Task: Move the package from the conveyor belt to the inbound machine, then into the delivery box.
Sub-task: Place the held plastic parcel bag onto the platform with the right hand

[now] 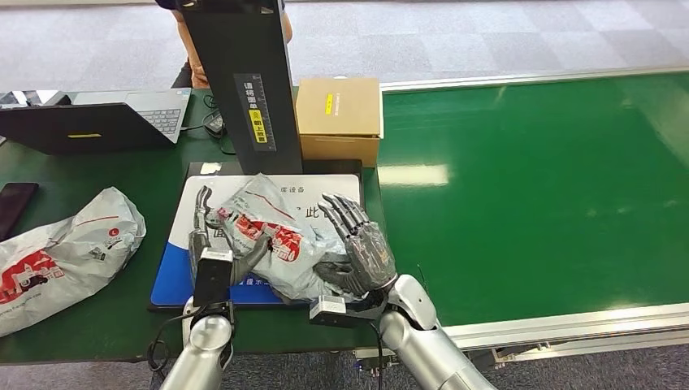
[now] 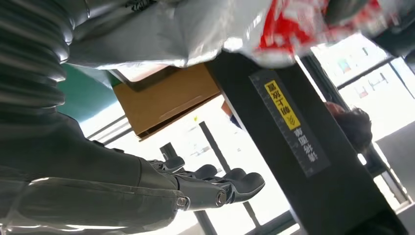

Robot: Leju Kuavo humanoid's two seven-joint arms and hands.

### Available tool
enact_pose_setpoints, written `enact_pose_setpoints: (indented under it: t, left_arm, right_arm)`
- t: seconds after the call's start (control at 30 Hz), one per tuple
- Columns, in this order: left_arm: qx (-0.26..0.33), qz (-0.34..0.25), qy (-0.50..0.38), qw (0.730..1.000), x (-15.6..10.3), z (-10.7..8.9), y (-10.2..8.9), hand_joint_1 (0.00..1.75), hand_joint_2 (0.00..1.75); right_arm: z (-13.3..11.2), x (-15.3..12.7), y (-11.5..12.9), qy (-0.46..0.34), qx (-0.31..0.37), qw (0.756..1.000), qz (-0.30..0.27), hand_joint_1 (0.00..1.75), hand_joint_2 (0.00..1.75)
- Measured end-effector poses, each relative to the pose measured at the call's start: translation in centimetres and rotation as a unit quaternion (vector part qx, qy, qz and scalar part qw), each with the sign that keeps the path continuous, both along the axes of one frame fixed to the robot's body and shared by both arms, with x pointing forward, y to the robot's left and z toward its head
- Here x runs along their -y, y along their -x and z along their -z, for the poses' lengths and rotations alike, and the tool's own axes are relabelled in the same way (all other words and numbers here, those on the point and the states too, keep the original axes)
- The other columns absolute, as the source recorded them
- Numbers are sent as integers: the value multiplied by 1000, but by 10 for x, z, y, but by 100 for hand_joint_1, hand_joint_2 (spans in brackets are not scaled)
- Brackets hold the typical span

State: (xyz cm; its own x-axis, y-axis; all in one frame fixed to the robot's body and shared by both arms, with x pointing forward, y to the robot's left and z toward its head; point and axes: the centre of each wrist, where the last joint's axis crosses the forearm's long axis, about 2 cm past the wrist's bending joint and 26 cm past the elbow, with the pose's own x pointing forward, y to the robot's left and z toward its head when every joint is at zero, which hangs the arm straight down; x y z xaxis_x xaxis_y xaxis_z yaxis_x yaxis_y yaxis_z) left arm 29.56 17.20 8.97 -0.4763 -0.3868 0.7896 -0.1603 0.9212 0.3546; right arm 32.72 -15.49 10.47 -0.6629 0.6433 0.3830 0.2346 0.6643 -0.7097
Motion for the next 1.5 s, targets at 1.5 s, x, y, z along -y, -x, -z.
enact_pose_setpoints:
  t: [1.5]
  left_arm:
    - [16,223,-188,957,-14,-50,34,0,175]
  right_arm:
    - [-18,81,97,-265,-27,961,68,0,175]
